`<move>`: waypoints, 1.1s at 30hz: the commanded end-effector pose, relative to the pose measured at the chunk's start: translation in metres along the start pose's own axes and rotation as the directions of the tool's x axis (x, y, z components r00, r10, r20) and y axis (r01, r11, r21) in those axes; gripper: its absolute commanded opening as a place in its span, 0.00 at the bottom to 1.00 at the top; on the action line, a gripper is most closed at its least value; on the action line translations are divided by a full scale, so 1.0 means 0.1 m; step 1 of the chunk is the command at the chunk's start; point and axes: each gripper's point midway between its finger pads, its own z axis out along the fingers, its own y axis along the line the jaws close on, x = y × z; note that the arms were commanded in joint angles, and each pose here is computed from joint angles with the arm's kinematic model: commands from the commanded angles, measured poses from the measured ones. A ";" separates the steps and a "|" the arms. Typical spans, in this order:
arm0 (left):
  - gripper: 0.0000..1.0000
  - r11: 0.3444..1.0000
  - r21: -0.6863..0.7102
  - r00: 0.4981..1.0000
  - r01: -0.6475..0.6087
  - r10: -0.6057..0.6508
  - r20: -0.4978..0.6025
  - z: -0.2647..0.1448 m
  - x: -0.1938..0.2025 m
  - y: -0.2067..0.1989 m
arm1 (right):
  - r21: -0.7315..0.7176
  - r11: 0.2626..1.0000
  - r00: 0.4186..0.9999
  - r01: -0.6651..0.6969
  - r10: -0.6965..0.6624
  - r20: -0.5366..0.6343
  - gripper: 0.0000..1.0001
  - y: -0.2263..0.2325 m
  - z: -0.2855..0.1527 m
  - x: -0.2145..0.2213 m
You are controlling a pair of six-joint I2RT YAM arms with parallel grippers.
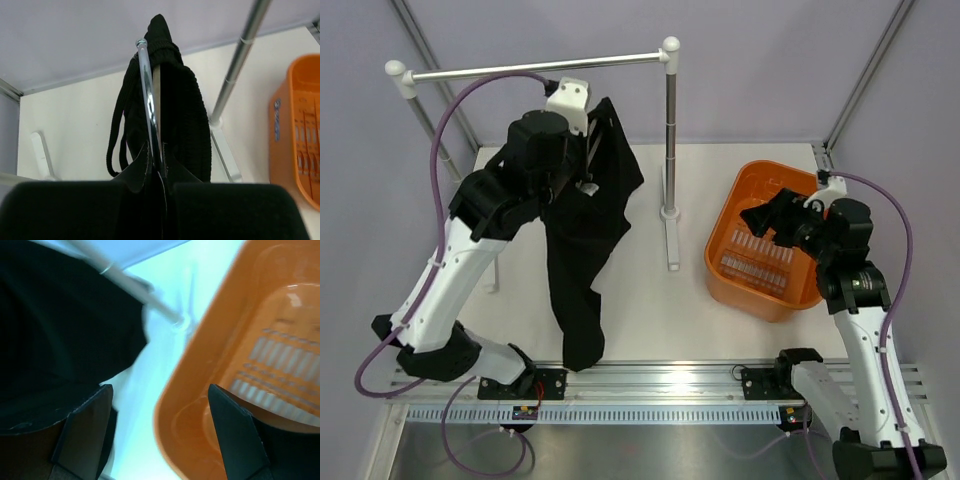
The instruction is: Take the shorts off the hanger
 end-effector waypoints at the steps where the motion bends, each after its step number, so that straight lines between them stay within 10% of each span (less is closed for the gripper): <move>1: 0.00 0.993 0.111 0.997 0.046 -0.052 0.050 -0.30 -0.04 -0.16 | -0.136 0.985 0.994 0.111 -0.110 0.015 0.85 0.51 0.06 -0.14; 22: 0.00 0.954 0.300 0.996 0.011 0.017 -0.092 -0.61 0.86 -0.66 | -0.327 0.895 0.915 0.305 -0.370 -0.160 0.77 2.12 0.74 0.67; 30: 0.00 0.949 0.314 0.995 0.009 0.022 -0.096 -0.66 0.89 -0.67 | -0.274 0.904 0.900 0.329 -0.388 -0.197 0.63 2.16 1.04 0.84; 33: 0.00 0.950 0.313 0.995 0.005 0.027 -0.099 -0.68 0.91 -0.66 | -0.235 0.909 0.904 0.343 -0.388 -0.181 0.40 2.14 1.11 0.77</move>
